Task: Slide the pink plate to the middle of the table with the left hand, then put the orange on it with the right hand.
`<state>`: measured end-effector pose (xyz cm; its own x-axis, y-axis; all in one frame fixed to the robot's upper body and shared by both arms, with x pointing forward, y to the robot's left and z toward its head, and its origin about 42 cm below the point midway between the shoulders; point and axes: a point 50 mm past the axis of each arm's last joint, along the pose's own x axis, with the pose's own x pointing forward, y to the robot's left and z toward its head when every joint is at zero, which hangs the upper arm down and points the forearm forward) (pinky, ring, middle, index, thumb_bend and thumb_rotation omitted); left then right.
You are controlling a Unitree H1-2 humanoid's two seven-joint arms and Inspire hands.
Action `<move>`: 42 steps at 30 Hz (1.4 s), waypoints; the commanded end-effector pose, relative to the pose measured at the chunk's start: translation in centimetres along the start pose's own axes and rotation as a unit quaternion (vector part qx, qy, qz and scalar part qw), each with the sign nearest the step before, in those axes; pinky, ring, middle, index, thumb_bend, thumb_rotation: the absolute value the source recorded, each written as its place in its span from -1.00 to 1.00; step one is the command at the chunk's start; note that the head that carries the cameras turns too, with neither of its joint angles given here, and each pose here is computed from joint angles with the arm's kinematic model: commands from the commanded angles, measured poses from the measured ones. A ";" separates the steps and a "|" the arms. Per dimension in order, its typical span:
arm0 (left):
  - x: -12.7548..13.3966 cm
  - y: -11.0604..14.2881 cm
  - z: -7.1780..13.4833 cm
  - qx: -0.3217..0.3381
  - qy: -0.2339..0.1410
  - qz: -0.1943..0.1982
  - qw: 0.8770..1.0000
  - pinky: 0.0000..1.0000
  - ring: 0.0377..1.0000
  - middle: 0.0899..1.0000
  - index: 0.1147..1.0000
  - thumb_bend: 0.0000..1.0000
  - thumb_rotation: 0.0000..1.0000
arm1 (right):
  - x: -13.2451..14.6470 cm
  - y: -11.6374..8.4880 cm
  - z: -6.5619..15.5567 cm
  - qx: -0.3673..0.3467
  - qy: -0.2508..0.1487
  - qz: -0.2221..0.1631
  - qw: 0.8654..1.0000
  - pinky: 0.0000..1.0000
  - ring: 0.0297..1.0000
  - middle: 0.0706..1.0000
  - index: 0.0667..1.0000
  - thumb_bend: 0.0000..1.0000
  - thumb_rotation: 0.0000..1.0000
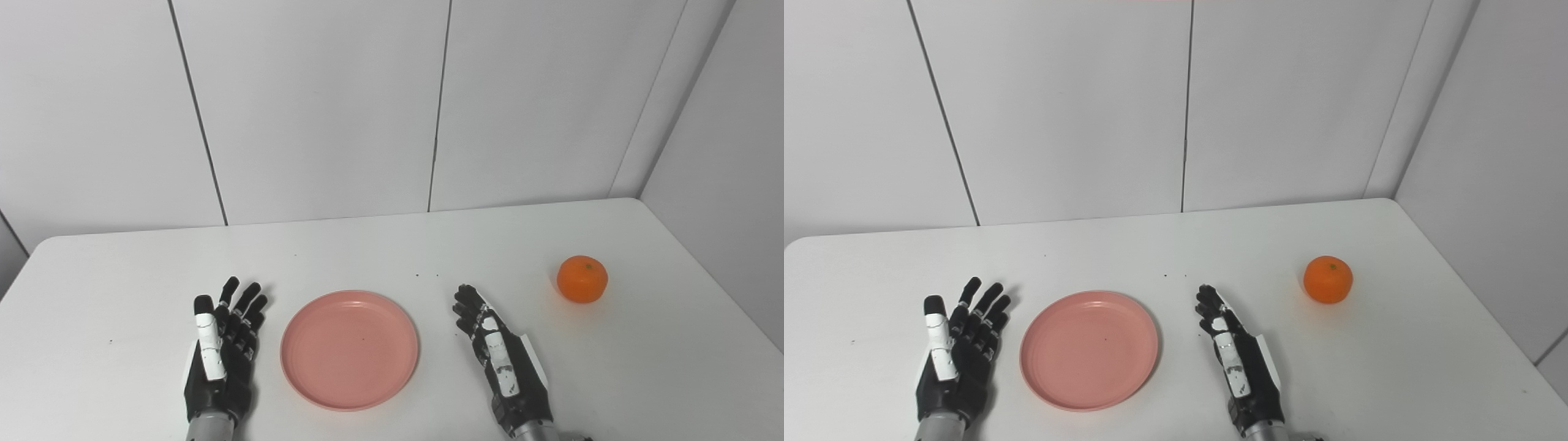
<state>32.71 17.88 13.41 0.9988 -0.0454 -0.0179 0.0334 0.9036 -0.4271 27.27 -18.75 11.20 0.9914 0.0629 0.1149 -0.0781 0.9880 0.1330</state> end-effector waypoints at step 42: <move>0.8 -0.1 -1.0 -0.006 0.014 0.000 1.000 0.92 0.82 0.69 0.83 0.61 0.90 | 2.4 -2.7 8.7 -0.346 -0.154 -0.072 0.923 0.50 0.55 0.63 0.64 0.71 0.97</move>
<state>33.64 17.32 13.28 0.9984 -0.0558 -0.0031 0.0488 0.8985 -0.4362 28.55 -21.94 17.77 0.9296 -0.0068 0.3685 0.1920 0.8624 -0.4683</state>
